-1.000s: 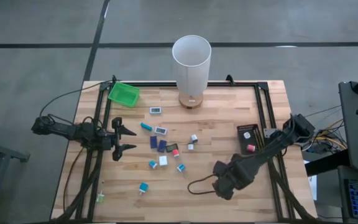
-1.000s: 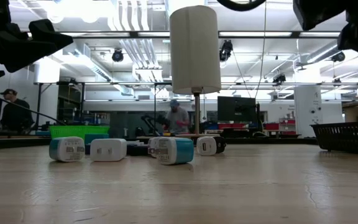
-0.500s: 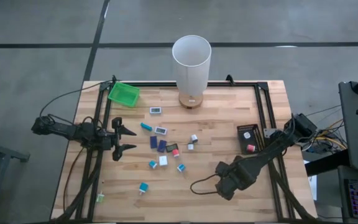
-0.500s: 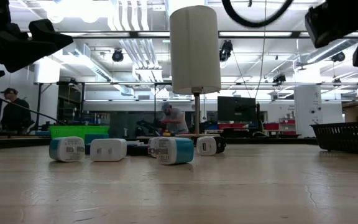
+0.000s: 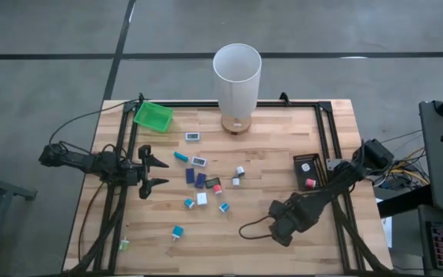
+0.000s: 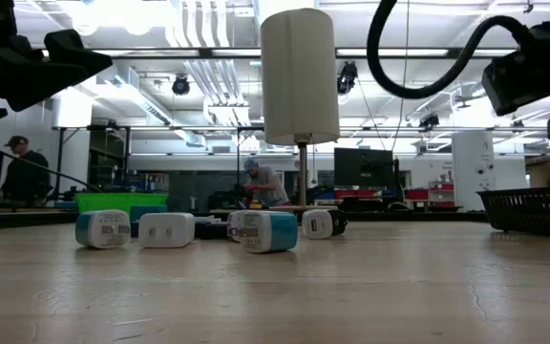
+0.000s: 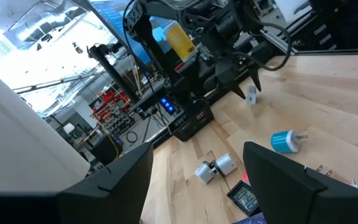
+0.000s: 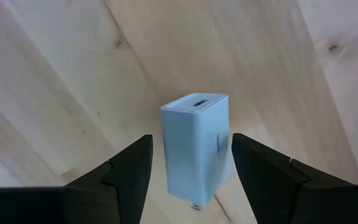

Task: Pick & Place Office items
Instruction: Put the right white charger adapter into the black bin

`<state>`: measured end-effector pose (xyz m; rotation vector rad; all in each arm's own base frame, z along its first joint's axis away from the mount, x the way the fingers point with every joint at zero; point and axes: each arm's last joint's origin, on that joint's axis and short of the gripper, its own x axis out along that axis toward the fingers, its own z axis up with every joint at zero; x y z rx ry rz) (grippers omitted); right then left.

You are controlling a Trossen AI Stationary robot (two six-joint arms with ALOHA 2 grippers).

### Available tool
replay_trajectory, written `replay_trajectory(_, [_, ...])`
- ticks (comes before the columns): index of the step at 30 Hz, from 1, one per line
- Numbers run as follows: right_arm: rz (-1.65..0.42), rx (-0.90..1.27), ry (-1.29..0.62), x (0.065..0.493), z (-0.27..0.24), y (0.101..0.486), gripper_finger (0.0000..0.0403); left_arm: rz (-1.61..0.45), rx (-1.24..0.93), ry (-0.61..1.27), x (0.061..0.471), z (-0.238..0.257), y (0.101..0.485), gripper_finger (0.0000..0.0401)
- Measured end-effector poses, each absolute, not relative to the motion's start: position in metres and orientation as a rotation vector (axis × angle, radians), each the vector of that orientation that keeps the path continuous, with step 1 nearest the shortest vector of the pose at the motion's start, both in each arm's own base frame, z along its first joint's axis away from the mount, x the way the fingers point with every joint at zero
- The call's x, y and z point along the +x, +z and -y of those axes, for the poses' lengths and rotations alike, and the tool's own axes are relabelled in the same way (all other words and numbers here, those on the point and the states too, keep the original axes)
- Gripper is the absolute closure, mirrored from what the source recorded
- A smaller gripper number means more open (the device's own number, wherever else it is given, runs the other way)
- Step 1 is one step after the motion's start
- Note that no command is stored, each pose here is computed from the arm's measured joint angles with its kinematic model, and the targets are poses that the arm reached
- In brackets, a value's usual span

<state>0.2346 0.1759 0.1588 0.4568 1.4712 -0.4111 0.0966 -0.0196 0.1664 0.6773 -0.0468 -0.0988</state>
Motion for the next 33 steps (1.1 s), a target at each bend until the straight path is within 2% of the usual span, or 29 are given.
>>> replay_trajectory(11, [-1.462,0.458,-0.392,0.2312,-0.1733,0.1501,0.0187,0.047,0.677,-0.099,0.0966,0.0196,0.1664,0.0144])
replay_trajectory(25, [-1.45,0.444,-0.347,0.2333,-0.1748,0.1502,0.024,0.047,0.677,-0.099,0.0967,0.0195,0.1663,0.0144])
replay_trajectory(33, [-1.447,0.455,-0.354,0.2335,-0.1749,0.1502,0.0242,0.047,0.677,-0.099,0.0966,0.0196,0.1664,0.0144])
